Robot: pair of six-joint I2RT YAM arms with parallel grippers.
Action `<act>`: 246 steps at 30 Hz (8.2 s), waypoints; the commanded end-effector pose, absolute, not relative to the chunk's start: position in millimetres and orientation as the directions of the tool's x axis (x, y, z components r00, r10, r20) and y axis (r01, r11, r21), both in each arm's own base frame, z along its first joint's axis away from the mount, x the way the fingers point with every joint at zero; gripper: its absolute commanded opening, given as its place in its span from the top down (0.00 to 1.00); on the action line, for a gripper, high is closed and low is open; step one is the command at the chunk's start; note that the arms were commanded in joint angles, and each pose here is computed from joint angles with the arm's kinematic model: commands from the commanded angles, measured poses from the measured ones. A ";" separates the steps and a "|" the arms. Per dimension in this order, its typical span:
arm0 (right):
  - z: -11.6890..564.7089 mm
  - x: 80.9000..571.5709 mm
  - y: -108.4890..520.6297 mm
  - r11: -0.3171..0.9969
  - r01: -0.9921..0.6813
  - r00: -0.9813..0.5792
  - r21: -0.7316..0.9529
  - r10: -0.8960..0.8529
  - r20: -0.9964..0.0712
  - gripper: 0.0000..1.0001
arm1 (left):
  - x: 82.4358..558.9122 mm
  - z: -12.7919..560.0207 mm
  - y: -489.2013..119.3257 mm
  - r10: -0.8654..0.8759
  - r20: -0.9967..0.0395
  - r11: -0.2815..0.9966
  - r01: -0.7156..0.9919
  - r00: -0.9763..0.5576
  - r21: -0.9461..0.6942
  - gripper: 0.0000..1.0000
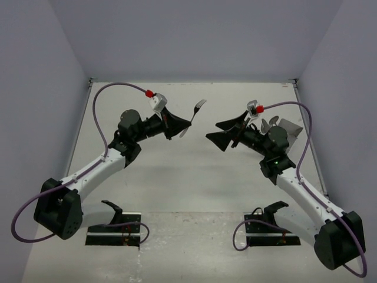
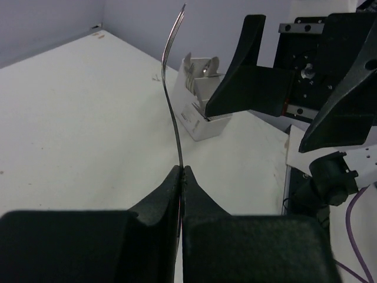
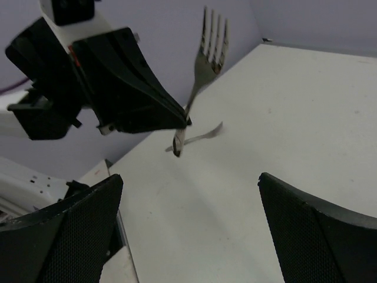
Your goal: Sort the eating utensils into containers
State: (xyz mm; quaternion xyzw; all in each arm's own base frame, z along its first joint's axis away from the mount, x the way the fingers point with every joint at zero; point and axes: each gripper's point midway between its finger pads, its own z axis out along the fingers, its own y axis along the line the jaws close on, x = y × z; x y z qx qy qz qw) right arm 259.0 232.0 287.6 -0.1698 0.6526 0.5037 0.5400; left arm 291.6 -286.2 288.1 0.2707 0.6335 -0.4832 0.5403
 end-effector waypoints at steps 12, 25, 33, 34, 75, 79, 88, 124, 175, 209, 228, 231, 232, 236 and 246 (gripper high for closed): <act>352.8 270.4 261.3 0.328 -0.777 -0.312 0.537 0.541 -0.781 0.21 | 227.5 337.0 -317.6 -0.285 -0.925 0.163 0.938 -0.251 -0.305 1.00; 366.9 257.7 264.5 0.288 -0.826 -0.276 0.484 0.541 -0.794 1.00 | 229.4 332.4 -327.3 -0.275 -0.922 0.165 0.932 -0.272 -0.324 1.00; 365.9 283.2 217.7 0.629 -0.700 -0.035 0.339 0.443 -0.896 1.00 | 256.6 331.8 -309.7 -0.242 -0.944 0.381 0.873 -0.225 -0.305 0.00; 362.8 288.2 207.2 0.675 -0.664 -0.010 0.322 0.423 -0.906 1.00 | 272.8 319.6 -298.2 -0.220 -0.950 0.495 0.813 -0.224 -0.306 0.00; 195.3 375.0 -85.8 0.979 0.188 -0.087 0.083 0.101 -0.991 0.73 | 372.2 134.1 37.1 -0.023 -0.852 0.995 -0.092 -0.524 0.030 0.00; 198.7 374.6 -81.7 0.980 0.172 -0.096 0.101 0.119 -0.988 0.43 | 353.9 95.7 23.9 0.016 -0.799 1.000 0.009 -0.601 0.013 0.00; 291.7 377.4 -50.8 0.987 -0.004 0.045 0.163 0.163 -0.986 0.10 | 336.9 75.7 39.3 0.025 -0.744 0.997 -0.037 -0.668 0.066 0.00; 376.6 317.5 -27.9 0.987 -0.055 0.192 0.151 0.159 -0.968 0.01 | 367.9 56.2 18.5 -0.051 -0.685 0.985 0.076 -0.727 -0.155 1.00; 334.4 294.2 303.0 0.568 -0.569 -0.348 0.594 0.488 -0.800 0.51 | 267.2 327.3 -294.6 -0.196 -0.968 0.469 0.853 -0.154 -0.230 1.00; 302.5 324.0 -9.6 0.976 0.174 0.105 0.133 0.116 -0.988 1.00 | 301.1 250.3 -197.7 -0.120 -0.956 0.907 0.362 -0.268 -0.216 0.00; 261.0 365.9 -72.3 0.987 0.147 0.146 -0.060 -0.082 -0.986 1.00 | 324.8 206.0 -162.6 -0.278 -0.887 0.887 0.257 -0.369 -0.385 0.00; 270.7 362.0 -67.8 0.991 0.129 0.140 -0.042 -0.060 -0.988 1.00 | 323.8 202.3 -163.7 -0.275 -0.884 0.885 0.260 -0.379 -0.387 0.00; 284.6 362.9 -68.0 0.991 0.129 0.146 -0.044 -0.063 -0.987 1.00 | 323.6 201.2 -163.3 -0.274 -0.883 0.886 0.258 -0.381 -0.386 0.00; 294.0 363.5 -70.2 0.988 0.137 0.137 -0.070 -0.089 -0.987 1.00 | 322.6 199.8 -159.0 -0.266 -0.891 0.895 0.250 -0.369 -0.370 0.00; 242.3 389.7 -70.7 0.991 0.095 0.051 -0.091 -0.096 -0.994 0.99 | 326.3 197.9 -149.7 -0.255 -0.898 0.917 0.206 -0.358 -0.342 0.00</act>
